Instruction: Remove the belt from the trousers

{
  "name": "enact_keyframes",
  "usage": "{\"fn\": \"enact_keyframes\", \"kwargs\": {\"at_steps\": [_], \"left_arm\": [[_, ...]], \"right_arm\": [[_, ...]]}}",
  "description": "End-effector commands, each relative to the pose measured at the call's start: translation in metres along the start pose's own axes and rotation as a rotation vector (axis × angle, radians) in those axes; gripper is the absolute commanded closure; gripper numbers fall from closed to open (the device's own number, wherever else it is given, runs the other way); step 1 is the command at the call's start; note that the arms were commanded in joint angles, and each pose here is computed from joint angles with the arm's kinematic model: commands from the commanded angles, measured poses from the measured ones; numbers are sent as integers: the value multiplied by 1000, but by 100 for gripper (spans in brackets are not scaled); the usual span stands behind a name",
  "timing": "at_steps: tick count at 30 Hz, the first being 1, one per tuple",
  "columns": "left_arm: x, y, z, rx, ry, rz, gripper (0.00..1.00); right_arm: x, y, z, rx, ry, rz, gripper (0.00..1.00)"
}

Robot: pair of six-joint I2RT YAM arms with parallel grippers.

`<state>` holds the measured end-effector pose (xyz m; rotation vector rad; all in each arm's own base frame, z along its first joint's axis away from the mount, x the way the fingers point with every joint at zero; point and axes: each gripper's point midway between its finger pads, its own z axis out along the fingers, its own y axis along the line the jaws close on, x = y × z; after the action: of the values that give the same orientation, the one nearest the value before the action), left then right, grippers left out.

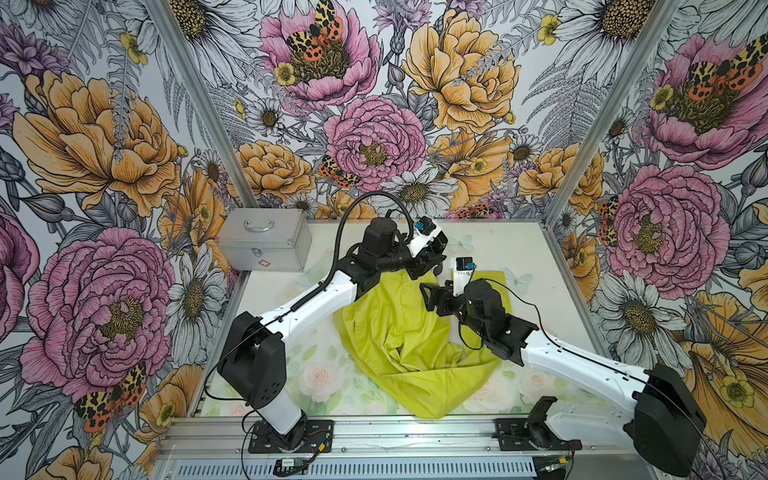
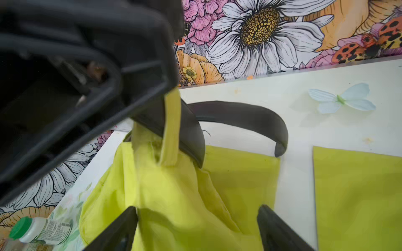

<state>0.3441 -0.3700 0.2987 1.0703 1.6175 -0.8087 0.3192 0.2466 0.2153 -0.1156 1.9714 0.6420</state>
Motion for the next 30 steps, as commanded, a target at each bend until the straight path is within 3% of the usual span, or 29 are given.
{"fn": "enact_keyframes", "kwargs": {"at_steps": [1, 9, 11, 13, 15, 17, 20, 23, 25, 27, 30], "left_arm": [[-78, -25, -33, 60, -190, 20, 69], [-162, -63, -99, 120, -380, 59, 69], [-179, -69, -115, 127, -421, 62, 69], [-190, -76, -130, 137, -458, 64, 69], [-198, -82, -146, 139, -488, 70, 69], [-198, -84, -159, 121, -502, 66, 69], [-180, -74, -181, 39, -502, 21, 66], [-138, -50, -203, -119, -500, -34, 55], [-98, -40, -212, -205, -520, -37, 47], [-59, -45, -208, -207, -525, -1, 42], [-14, -47, -192, -195, -441, -3, 34]], "right_arm": [[-29, -9, 3, 49, -118, 13, 12], [5, -28, 43, 82, 12, 30, 24], [20, -27, 55, 66, 72, 44, 32], [30, -21, 65, 19, 118, 65, 49], [29, -10, 70, -43, 119, 82, 80], [20, -7, 66, -55, 91, 81, 95], [-9, -24, 48, 65, 21, 13, 97], [-50, -60, 19, 223, -52, -27, 96], [-79, -78, 0, 237, -106, 2, 96], [-100, -83, -16, 241, -153, 4, 97], [-121, -78, -31, 224, -195, -27, 98]]}}
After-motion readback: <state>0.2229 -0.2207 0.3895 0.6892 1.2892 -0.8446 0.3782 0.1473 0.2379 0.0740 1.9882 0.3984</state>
